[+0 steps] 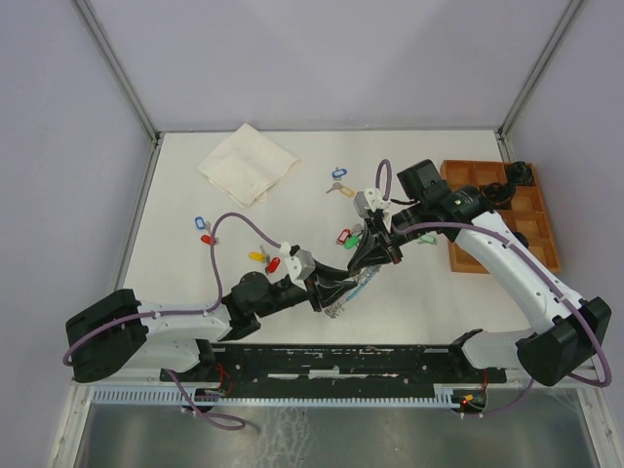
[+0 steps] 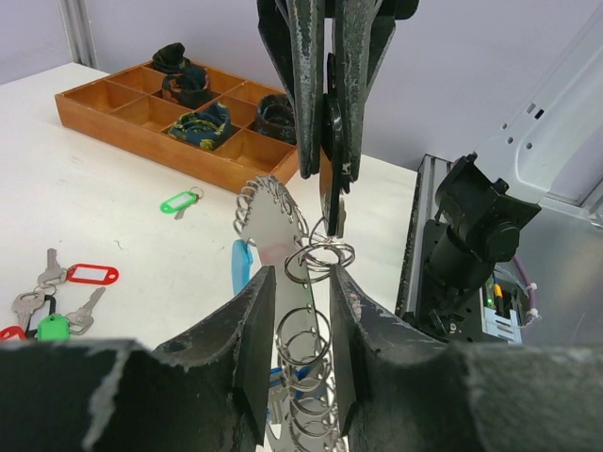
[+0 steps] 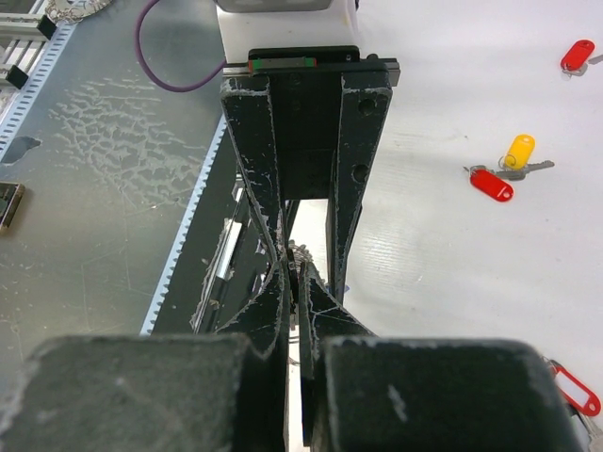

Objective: Remove the keys from the keyring

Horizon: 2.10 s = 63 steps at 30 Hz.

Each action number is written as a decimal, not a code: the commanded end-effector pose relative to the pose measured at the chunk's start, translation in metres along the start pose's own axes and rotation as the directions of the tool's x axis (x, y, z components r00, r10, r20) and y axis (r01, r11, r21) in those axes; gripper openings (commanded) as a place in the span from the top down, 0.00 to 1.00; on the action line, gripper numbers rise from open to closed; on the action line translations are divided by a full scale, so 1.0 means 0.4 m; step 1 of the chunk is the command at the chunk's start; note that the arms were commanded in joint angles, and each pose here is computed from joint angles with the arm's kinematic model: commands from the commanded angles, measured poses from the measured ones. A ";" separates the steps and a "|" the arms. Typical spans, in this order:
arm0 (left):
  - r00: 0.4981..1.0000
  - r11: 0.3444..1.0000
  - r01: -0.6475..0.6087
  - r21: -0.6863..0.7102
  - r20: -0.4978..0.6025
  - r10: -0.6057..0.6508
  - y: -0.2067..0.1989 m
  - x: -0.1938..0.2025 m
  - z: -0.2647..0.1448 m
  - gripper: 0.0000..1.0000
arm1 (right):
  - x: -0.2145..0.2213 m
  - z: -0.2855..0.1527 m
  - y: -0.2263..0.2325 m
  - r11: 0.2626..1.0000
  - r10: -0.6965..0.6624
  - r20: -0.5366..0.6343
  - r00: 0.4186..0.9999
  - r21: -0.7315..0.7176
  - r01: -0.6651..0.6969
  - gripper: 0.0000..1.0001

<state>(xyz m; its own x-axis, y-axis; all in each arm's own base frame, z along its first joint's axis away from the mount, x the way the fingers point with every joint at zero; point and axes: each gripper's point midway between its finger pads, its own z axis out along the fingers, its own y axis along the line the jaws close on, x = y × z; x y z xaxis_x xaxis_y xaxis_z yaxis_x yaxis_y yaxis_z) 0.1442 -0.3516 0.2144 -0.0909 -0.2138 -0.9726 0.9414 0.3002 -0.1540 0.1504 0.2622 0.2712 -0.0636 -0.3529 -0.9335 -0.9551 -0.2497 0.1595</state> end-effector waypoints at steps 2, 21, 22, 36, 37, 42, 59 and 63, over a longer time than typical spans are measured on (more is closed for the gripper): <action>0.995 0.999 -0.053 -0.015 0.084 0.054 0.000 -0.079 0.008 0.63 | -0.036 -0.009 0.017 0.999 -0.044 0.045 0.998 -0.003 0.044 0.99; 1.000 0.985 -0.002 -0.171 -0.015 0.000 0.027 -0.061 -0.039 0.58 | -0.033 -0.008 -0.019 0.998 -0.009 0.037 0.999 0.056 0.007 0.99; 1.000 0.984 -0.001 -0.177 -0.018 -0.002 0.025 -0.064 -0.042 0.59 | -0.033 -0.009 -0.022 0.998 -0.006 0.036 0.999 0.062 0.004 0.99; 0.995 0.967 -0.008 -0.255 -0.102 -0.019 0.030 -0.031 -0.032 0.73 | -0.028 -0.008 -0.032 0.997 0.014 0.036 0.999 0.080 -0.017 0.99; 0.995 0.965 -0.011 -0.262 -0.100 -0.016 0.033 -0.032 -0.028 0.73 | -0.028 -0.009 -0.034 0.996 0.013 0.036 0.999 0.082 -0.016 0.99; 0.998 0.962 -0.019 -0.273 -0.070 0.000 0.038 -0.056 -0.001 0.73 | -0.029 -0.009 -0.033 0.997 0.013 0.038 0.999 0.081 -0.016 0.99; 1.000 0.979 -0.010 -0.206 -0.011 0.008 0.007 -0.096 0.023 0.68 | -0.026 -0.008 -0.040 0.995 0.025 0.039 0.999 0.092 -0.028 0.99; 1.000 0.977 -0.016 -0.213 -0.021 0.011 0.011 -0.093 0.021 0.67 | -0.027 -0.008 -0.043 0.995 0.024 0.039 0.999 0.100 -0.028 0.99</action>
<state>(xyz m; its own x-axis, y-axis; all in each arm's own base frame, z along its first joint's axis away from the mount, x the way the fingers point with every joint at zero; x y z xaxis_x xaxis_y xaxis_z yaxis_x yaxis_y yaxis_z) 0.1559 -0.3451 0.2156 -0.1461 -0.1120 -0.9829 0.8318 0.5240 -0.1834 0.1661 0.2657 0.2621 -0.1539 -0.3732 -0.9149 -0.9648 -0.1432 0.2207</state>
